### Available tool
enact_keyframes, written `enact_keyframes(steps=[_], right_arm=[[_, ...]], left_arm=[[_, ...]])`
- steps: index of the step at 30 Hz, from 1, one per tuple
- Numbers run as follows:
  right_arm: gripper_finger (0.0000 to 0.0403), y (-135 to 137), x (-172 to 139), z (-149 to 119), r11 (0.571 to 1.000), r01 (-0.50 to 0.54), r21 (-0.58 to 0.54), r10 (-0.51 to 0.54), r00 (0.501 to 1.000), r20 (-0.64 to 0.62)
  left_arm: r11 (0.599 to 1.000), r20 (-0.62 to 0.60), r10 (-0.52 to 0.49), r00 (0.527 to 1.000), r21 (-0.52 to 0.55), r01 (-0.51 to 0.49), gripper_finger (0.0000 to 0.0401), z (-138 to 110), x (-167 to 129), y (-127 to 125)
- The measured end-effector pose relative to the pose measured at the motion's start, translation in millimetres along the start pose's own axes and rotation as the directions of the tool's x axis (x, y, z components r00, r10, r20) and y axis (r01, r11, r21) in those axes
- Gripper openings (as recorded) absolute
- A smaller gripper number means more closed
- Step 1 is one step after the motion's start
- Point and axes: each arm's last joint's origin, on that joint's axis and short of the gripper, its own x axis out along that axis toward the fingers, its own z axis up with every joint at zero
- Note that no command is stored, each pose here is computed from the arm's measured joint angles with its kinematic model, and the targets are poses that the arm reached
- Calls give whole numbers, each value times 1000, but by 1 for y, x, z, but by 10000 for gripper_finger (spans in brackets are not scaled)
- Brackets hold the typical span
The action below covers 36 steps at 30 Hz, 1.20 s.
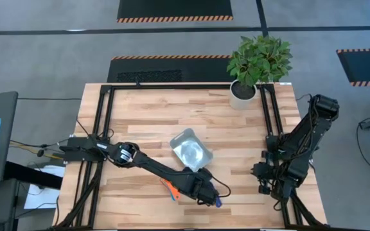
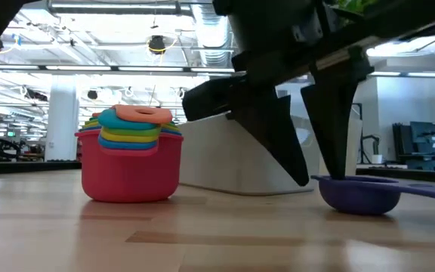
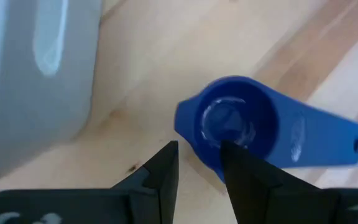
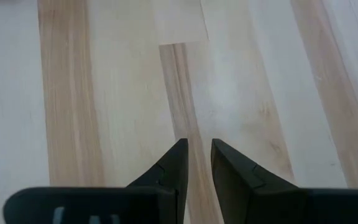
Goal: Nest measuring cups in basket
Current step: Stack the dark blue measuring cup on top of the orange measuring cup
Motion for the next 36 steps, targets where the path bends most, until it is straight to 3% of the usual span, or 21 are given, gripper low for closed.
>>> enact_keyframes(steps=[10,19,28,36], right_arm=[[93,0,0,0,1000,0,-3,0,1000,0],[93,0,0,0,1000,1,-19,-1,1000,-1],[93,0,0,0,1000,-1,-17,1,1000,4],[93,3,0,3,1000,-15,5,14,998,64]], left_arm=[[999,15,5,1000,53,-6,98,1,1,0],[992,17,7,1000,129,-9,7,4,1,1],[980,65,31,997,194,-43,1,7,-1,2],[967,169,24,985,247,-65,0,16,-28,-7]])
